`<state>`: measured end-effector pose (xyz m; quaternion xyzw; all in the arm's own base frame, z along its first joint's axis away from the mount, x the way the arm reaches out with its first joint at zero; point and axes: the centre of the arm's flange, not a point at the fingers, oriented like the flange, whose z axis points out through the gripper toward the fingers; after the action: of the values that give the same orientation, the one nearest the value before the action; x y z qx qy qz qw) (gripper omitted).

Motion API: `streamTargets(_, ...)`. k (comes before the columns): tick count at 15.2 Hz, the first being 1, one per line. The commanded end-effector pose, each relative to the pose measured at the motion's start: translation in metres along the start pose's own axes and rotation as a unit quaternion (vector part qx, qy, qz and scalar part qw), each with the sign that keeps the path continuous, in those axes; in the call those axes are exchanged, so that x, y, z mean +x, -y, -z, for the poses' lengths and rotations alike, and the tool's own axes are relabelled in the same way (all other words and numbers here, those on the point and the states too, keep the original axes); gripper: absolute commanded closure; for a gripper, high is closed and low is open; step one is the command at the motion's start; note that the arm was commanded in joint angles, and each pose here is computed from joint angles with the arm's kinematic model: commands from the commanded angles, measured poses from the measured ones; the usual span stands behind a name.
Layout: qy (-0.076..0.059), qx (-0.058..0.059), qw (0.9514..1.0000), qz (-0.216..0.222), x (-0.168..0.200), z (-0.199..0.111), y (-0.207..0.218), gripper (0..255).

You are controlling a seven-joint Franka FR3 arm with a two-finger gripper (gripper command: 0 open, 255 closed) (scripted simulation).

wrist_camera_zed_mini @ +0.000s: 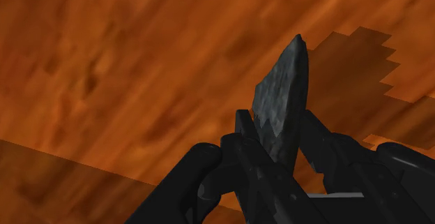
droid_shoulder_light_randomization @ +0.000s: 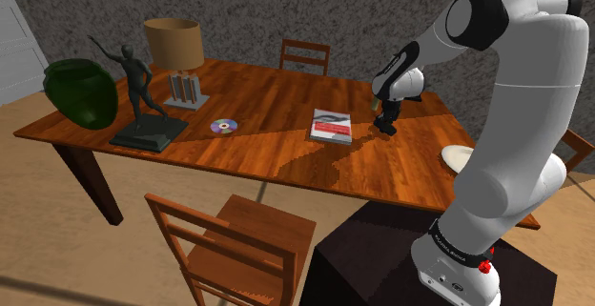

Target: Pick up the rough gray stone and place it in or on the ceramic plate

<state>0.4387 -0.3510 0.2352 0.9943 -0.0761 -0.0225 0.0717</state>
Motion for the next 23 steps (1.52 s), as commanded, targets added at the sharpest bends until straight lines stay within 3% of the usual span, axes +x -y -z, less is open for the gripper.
streamTargets(1, 0.000, 0.000, 1.0000, 0.000, 0.000, 0.000, 0.000, 255)
streamTargets(6, 0.000, 0.000, 1.0000, 0.000, 0.000, 0.000, 0.000, 255)
streamTargets(23, 0.000, 0.000, 1.0000, 0.000, -0.003, 0.086, -0.013, 255)
